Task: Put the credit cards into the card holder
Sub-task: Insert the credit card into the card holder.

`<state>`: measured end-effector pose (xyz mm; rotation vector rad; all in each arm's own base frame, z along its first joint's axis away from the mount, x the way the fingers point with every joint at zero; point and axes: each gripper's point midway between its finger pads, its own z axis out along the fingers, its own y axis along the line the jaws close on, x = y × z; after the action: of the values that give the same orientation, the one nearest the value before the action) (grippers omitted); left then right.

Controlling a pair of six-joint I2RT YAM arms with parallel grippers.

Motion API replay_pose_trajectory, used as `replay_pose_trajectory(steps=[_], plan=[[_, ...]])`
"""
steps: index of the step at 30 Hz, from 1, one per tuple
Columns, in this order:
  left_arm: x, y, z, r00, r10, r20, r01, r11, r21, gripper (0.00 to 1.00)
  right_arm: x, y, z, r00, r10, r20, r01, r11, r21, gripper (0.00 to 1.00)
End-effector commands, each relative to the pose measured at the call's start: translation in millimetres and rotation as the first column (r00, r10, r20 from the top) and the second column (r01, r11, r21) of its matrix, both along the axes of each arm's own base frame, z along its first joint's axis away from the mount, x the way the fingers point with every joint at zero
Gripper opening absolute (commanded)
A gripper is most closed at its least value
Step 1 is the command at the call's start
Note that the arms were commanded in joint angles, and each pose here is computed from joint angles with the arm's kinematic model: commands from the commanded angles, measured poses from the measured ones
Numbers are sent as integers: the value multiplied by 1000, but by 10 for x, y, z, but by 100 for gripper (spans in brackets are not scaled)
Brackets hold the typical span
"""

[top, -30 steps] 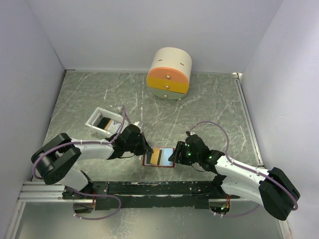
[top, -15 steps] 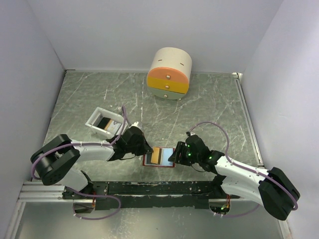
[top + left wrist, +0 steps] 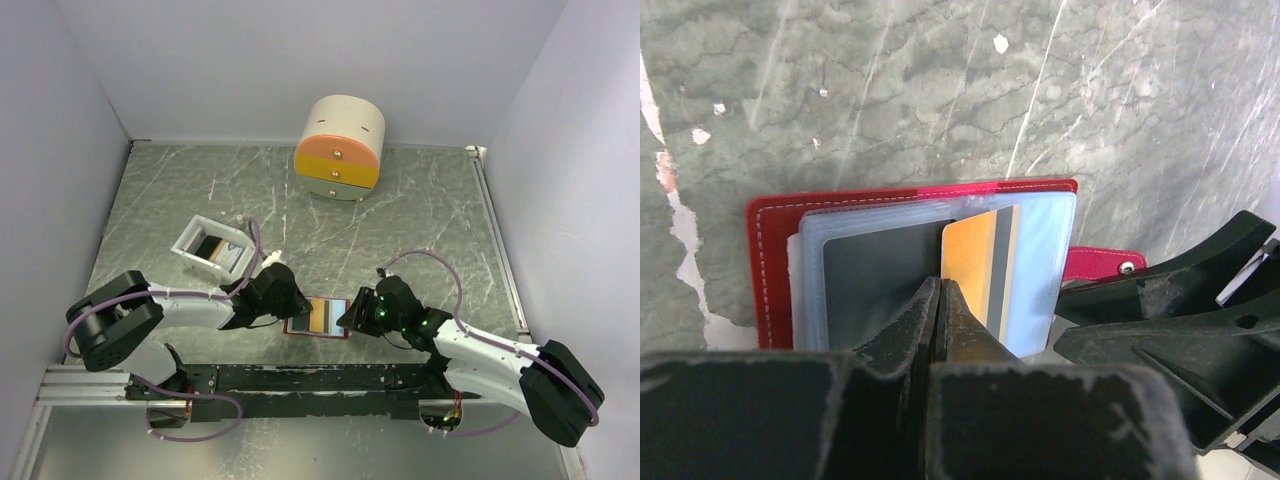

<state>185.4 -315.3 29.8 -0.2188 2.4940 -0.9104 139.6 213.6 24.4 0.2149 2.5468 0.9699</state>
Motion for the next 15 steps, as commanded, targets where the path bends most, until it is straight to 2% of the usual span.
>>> replay_pose_trajectory(steps=[1,15], plan=[[39,-134,77,1000,24,13,-24,999,-44,7,-43,17,-41,1000,5,-24,-5,1000,9,44],[-19,-269,91,1000,-27,9,28,998,-55,7,23,32,-26,1000,9,-10,-9,1000,-19,43]])
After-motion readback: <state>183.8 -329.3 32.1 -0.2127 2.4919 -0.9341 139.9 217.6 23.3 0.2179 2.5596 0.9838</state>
